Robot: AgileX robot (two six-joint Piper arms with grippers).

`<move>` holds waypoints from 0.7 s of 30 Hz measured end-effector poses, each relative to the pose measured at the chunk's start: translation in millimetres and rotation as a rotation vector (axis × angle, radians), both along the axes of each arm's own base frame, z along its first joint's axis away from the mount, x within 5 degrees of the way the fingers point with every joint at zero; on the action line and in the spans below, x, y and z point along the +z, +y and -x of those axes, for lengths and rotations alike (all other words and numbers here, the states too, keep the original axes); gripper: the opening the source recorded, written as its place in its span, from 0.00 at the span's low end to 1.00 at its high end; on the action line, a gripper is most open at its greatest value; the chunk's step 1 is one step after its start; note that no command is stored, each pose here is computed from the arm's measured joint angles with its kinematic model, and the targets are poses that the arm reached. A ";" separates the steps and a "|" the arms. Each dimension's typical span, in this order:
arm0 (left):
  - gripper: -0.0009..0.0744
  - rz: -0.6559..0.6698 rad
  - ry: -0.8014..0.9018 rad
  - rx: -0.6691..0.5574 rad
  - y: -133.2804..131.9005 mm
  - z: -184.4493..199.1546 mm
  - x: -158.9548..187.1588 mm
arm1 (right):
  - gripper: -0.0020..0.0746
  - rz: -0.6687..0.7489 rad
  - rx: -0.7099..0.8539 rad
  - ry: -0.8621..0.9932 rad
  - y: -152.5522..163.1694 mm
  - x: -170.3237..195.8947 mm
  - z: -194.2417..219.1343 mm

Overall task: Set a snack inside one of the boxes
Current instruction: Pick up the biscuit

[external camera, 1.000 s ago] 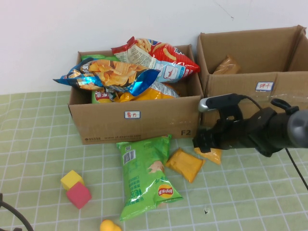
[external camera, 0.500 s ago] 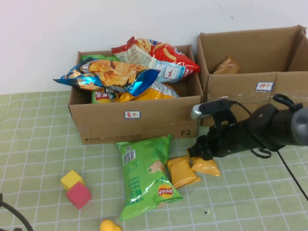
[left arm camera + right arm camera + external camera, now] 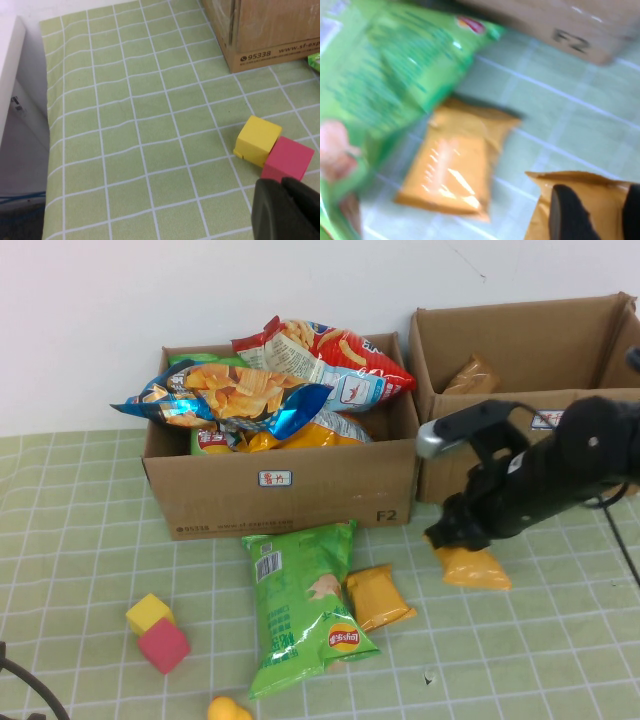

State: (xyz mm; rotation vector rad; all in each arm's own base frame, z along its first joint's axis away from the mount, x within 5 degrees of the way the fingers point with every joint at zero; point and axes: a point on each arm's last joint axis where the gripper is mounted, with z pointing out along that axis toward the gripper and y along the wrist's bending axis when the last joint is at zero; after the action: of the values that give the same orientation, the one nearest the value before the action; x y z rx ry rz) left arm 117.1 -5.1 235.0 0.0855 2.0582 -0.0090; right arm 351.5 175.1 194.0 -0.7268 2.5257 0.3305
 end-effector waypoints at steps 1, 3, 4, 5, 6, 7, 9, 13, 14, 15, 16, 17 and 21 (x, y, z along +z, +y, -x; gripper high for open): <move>0.01 0.000 0.000 0.000 0.0 0.0 0.0 | 0.32 0.020 -0.005 -0.008 -3.0 6.5 1.9; 0.01 0.000 0.000 0.000 0.0 0.0 0.0 | 0.32 0.039 -0.027 -0.038 -8.1 21.8 5.4; 0.01 0.000 0.000 0.000 0.0 0.0 0.0 | 0.32 0.044 -0.037 -0.064 -10.7 30.9 7.0; 0.01 0.000 0.000 0.000 0.0 0.0 0.0 | 0.32 0.046 -0.047 -0.094 -12.9 41.2 8.1; 0.01 0.000 0.000 0.000 0.0 0.0 0.0 | 0.32 0.045 -0.055 -0.121 -14.3 50.3 8.3; 0.01 0.000 0.000 0.000 0.0 0.0 0.0 | 0.32 0.039 -0.070 -0.155 -15.6 62.1 7.9; 0.01 0.000 0.000 0.000 0.0 0.0 0.0 | 0.32 0.021 -0.101 -0.229 -16.9 84.2 4.1; 0.01 0.000 -0.002 0.000 0.0 -0.1 0.2 | 0.32 -0.052 -0.212 -0.305 -22.6 119.5 -9.6; 0.01 0.000 -0.002 0.000 0.0 -0.1 0.2 | 0.32 -0.051 -0.235 -0.288 -25.5 121.4 -11.3; 0.01 0.000 -0.002 0.000 0.0 -0.1 0.2 | 0.32 -0.038 -0.244 -0.264 -26.9 120.0 -11.5; 0.01 0.000 -0.004 0.000 0.0 -0.2 0.3 | 0.32 -0.012 -0.253 -0.231 -29.5 116.1 -11.7; 0.01 0.000 -0.004 0.000 0.0 -0.2 0.3 | 0.33 0.020 -0.261 -0.194 -31.6 109.5 -12.1; 0.01 0.000 -0.006 0.000 0.0 -0.3 0.5 | 0.36 0.106 -0.291 -0.052 -32.3 72.2 -16.2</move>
State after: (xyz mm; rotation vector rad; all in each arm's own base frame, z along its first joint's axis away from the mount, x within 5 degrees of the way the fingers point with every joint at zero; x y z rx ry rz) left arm 117.3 -5.1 235.5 0.0850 2.0523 -0.0086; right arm 367.7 142.7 266.2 -0.3908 2.5674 0.0767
